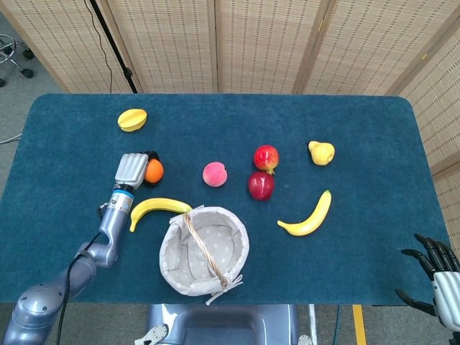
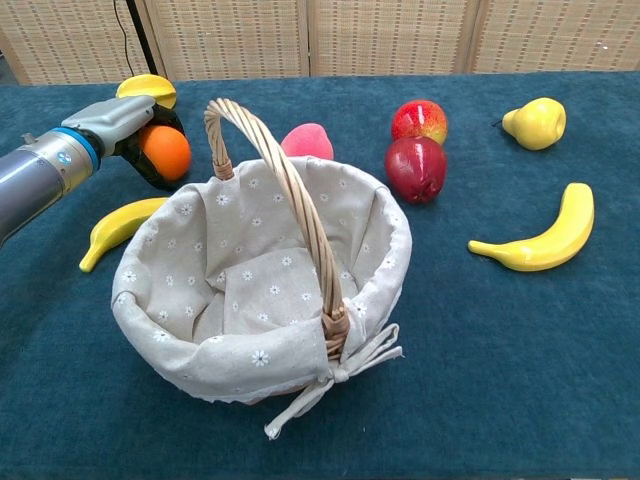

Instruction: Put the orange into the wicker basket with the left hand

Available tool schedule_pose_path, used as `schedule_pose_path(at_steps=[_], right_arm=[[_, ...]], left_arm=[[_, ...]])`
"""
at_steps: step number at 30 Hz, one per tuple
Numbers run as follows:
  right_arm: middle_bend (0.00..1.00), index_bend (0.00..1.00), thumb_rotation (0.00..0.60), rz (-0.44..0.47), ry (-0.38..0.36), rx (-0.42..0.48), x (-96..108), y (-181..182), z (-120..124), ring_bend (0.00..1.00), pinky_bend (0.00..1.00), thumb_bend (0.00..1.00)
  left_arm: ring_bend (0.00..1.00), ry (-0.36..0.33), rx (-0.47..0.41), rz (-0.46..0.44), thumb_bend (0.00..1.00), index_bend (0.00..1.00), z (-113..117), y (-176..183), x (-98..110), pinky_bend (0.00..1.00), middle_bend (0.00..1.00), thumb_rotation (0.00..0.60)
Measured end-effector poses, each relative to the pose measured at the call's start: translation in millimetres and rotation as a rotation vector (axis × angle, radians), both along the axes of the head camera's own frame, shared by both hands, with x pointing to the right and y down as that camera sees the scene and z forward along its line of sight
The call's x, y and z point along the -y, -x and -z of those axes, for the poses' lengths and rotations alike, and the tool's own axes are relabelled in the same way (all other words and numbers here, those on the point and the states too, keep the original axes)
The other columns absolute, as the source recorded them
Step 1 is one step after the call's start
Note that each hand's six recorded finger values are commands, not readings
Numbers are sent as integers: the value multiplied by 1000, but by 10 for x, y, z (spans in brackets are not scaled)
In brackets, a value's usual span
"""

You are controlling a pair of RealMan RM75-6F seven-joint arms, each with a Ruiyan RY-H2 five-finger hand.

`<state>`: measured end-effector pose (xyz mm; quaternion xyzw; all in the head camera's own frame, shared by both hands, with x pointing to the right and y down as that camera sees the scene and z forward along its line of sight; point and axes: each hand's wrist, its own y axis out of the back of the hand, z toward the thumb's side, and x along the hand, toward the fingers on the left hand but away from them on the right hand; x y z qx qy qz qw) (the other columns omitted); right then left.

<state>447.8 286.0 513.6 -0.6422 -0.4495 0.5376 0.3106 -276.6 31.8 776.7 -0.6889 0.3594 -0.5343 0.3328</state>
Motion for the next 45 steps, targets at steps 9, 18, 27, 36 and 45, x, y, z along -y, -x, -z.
schedule_pose_path(at_steps=[9,18,27,36,45], right_arm=[[102,278,600,-13,14,10,-11,-32,-16,102,71,0],[102,278,600,-33,35,6,10,-83,-90,102,71,0],[102,278,600,-56,55,13,38,-139,-162,102,71,0],[102,278,600,-67,57,24,53,-169,-175,102,71,0],[102,278,600,-78,52,29,62,-197,-158,102,71,0]], left_arm=[[539,-122,-48,-29,261,682,222,40,10,539,594,600],[544,-258,-180,-114,261,683,1016,-33,-203,539,600,600],[545,-225,-229,-97,261,683,2060,172,-823,539,600,600],[545,-211,-166,-123,261,683,2270,238,-1104,539,601,600],[545,-160,-235,-182,260,683,1942,-236,-1075,539,601,600]])
